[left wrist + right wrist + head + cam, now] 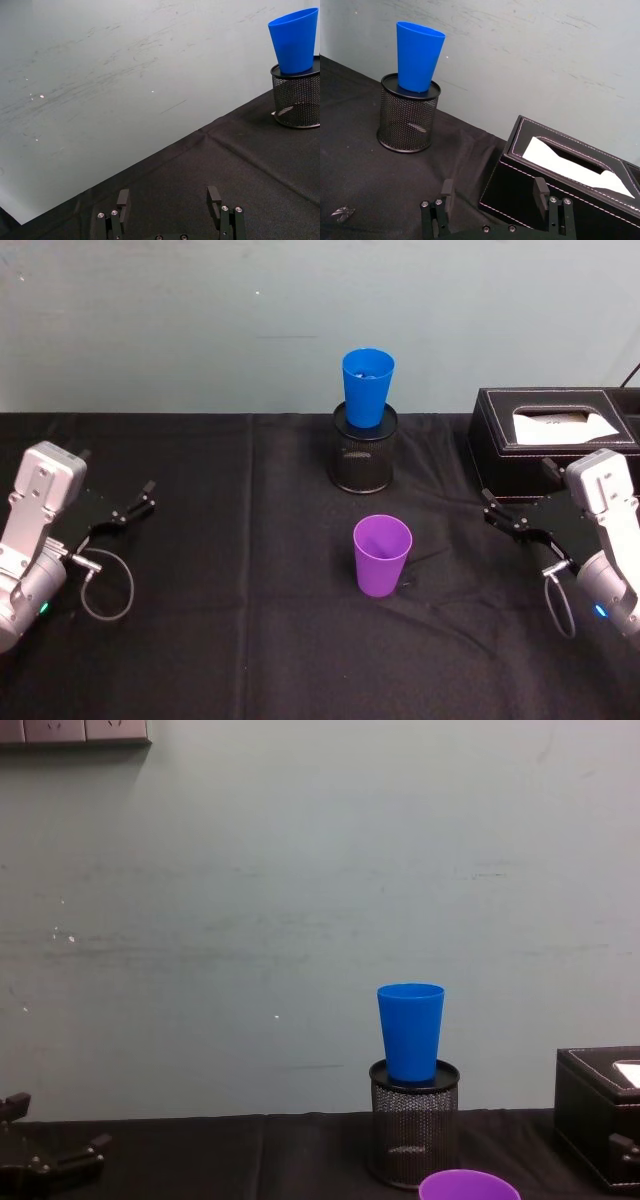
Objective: Pick up one cup with a gripper and tap it against the other cup.
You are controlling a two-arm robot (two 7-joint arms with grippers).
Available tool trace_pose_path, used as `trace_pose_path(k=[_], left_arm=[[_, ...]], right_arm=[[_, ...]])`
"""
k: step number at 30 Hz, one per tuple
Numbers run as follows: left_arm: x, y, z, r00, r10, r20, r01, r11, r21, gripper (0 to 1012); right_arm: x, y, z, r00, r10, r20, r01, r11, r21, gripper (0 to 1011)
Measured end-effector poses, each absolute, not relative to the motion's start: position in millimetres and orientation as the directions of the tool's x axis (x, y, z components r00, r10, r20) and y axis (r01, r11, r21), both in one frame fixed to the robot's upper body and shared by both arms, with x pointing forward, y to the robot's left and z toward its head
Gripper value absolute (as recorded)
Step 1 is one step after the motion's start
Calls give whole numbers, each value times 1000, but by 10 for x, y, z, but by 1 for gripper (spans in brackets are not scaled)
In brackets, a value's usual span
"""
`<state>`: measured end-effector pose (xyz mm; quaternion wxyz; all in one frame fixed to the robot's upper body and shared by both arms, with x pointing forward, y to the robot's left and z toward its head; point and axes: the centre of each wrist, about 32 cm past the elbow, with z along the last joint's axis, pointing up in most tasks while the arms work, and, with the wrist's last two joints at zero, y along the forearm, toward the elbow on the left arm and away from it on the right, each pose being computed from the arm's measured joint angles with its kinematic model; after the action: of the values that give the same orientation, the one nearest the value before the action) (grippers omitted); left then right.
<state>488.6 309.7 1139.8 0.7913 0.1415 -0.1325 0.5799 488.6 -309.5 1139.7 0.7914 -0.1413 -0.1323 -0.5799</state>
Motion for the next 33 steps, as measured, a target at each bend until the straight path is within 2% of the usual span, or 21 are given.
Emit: trace_pose_path(k=[33], left_arm=[[4886, 3097, 11398, 292, 880, 374, -955, 287, 70, 1000]], right_arm=[[4886, -3097, 11398, 292, -880, 374, 955, 287, -70, 1003]])
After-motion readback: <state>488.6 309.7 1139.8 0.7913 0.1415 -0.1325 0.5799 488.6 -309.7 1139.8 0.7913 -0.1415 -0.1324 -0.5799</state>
